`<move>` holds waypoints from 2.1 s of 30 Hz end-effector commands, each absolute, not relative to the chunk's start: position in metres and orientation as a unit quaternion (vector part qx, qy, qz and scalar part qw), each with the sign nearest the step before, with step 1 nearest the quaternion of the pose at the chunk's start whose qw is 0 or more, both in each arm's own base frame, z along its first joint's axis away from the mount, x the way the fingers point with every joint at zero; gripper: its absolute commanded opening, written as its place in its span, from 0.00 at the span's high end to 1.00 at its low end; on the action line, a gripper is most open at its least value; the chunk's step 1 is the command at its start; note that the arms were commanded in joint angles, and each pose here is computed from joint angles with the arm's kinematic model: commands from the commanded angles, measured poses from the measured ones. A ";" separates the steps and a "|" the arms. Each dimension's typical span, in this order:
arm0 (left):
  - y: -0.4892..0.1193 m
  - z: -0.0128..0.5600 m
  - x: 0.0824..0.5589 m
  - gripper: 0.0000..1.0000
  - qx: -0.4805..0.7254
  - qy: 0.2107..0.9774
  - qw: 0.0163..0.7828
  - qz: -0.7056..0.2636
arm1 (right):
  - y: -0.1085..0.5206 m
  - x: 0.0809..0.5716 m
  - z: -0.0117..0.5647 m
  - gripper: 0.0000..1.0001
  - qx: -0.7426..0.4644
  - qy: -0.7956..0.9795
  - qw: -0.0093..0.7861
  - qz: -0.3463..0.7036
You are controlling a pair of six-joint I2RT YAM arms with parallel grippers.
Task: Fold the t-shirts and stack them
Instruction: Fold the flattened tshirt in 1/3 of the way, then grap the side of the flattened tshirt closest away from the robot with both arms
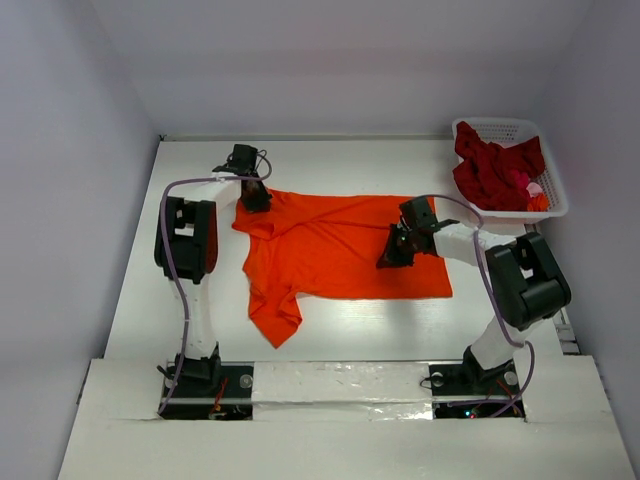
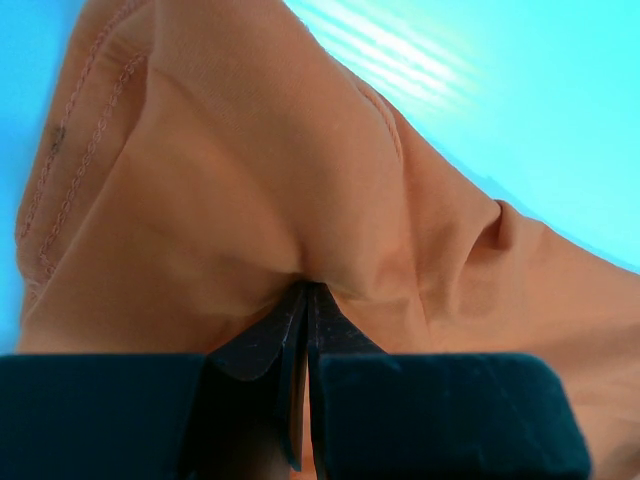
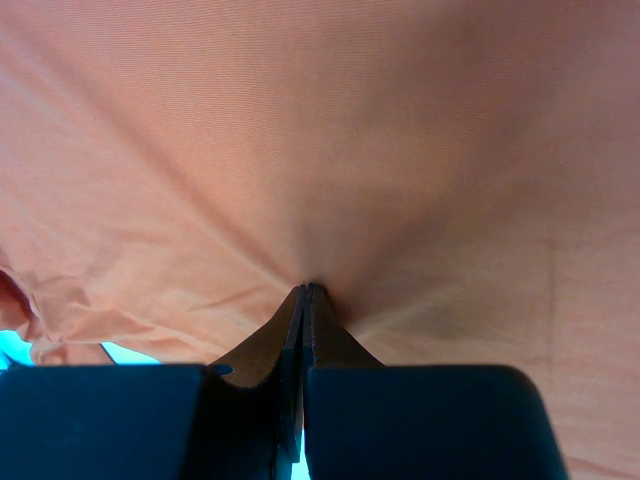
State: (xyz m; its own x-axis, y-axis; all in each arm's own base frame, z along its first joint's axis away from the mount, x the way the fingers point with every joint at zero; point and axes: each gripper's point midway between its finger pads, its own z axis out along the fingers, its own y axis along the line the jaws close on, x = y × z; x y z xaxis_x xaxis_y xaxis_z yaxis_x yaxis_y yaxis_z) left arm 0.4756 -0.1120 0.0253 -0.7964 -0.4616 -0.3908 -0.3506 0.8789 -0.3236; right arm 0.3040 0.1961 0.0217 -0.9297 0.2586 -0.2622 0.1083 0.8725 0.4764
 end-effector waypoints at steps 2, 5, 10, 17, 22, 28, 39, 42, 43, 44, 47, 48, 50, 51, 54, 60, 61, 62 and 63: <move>-0.098 0.020 0.468 1.00 -0.217 0.949 0.216 -0.082 | 0.191 0.302 0.030 1.00 0.094 0.957 0.172 0.215; -0.097 0.038 0.472 1.00 -0.217 0.945 0.230 -0.086 | 0.192 0.307 0.038 1.00 0.094 0.955 0.179 0.215; -0.091 0.079 0.477 1.00 -0.226 0.933 0.267 -0.090 | 0.195 0.320 0.055 1.00 0.089 0.952 0.197 0.219; -0.078 0.175 0.490 1.00 -0.238 0.899 0.355 -0.097 | 0.198 0.336 0.090 1.00 0.074 0.946 0.228 0.220; -0.076 0.227 0.476 0.97 -0.233 0.886 0.385 -0.110 | 0.200 0.346 0.131 1.00 0.056 0.936 0.263 0.228; -0.093 0.221 0.404 0.74 -0.206 0.898 0.350 -0.172 | 0.187 0.325 0.160 0.81 0.040 0.932 0.282 0.224; -0.115 0.119 0.233 0.71 -0.182 0.942 0.194 -0.204 | 0.164 0.270 0.154 0.10 0.051 0.934 0.275 0.222; -0.115 0.113 0.209 0.70 -0.185 0.947 0.171 -0.198 | 0.160 0.269 0.150 0.11 0.055 0.938 0.271 0.210; -0.113 0.115 0.206 0.69 -0.188 0.948 0.169 -0.193 | 0.160 0.269 0.149 0.11 0.057 0.938 0.271 0.209; -0.113 0.118 0.201 0.69 -0.185 0.949 0.171 -0.191 | 0.160 0.269 0.150 0.12 0.057 0.938 0.271 0.209; -0.107 0.121 0.184 0.68 -0.187 0.953 0.164 -0.175 | 0.161 0.270 0.150 0.12 0.060 0.937 0.270 0.212; -0.105 0.119 0.175 0.67 -0.187 0.956 0.153 -0.169 | 0.162 0.269 0.149 0.12 0.062 0.937 0.268 0.213; -0.103 0.116 0.163 0.68 -0.190 0.958 0.140 -0.166 | 0.164 0.268 0.148 0.12 0.065 0.936 0.265 0.221; -0.105 0.116 0.156 0.68 -0.190 0.958 0.128 -0.171 | 0.164 0.268 0.148 0.12 0.066 0.936 0.265 0.222; -0.108 0.122 0.139 0.71 -0.185 0.962 0.109 -0.167 | 0.164 0.266 0.147 0.12 0.065 0.937 0.263 0.221; -0.132 0.133 0.111 0.71 -0.191 0.953 0.046 -0.232 | 0.163 0.261 0.151 0.12 0.063 0.933 0.271 0.229; -0.136 0.135 0.110 0.69 -0.198 0.949 0.040 -0.244 | 0.163 0.259 0.150 0.12 0.063 0.933 0.271 0.230; -0.141 0.132 0.106 0.69 -0.213 0.943 0.026 -0.255 | 0.163 0.259 0.153 0.12 0.065 0.930 0.276 0.234; -0.149 0.134 0.107 0.69 -0.213 0.936 0.021 -0.280 | 0.163 0.258 0.153 0.12 0.064 0.929 0.277 0.236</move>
State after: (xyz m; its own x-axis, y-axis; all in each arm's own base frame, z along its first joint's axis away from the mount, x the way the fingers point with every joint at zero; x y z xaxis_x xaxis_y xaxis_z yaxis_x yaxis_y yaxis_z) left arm 0.1246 -0.1297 0.1279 -0.9163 -0.3973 -0.0504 -0.3321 0.8241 -0.4589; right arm 0.2592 0.1576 0.1422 -0.8581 0.2415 -0.4531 0.0179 0.8960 0.4436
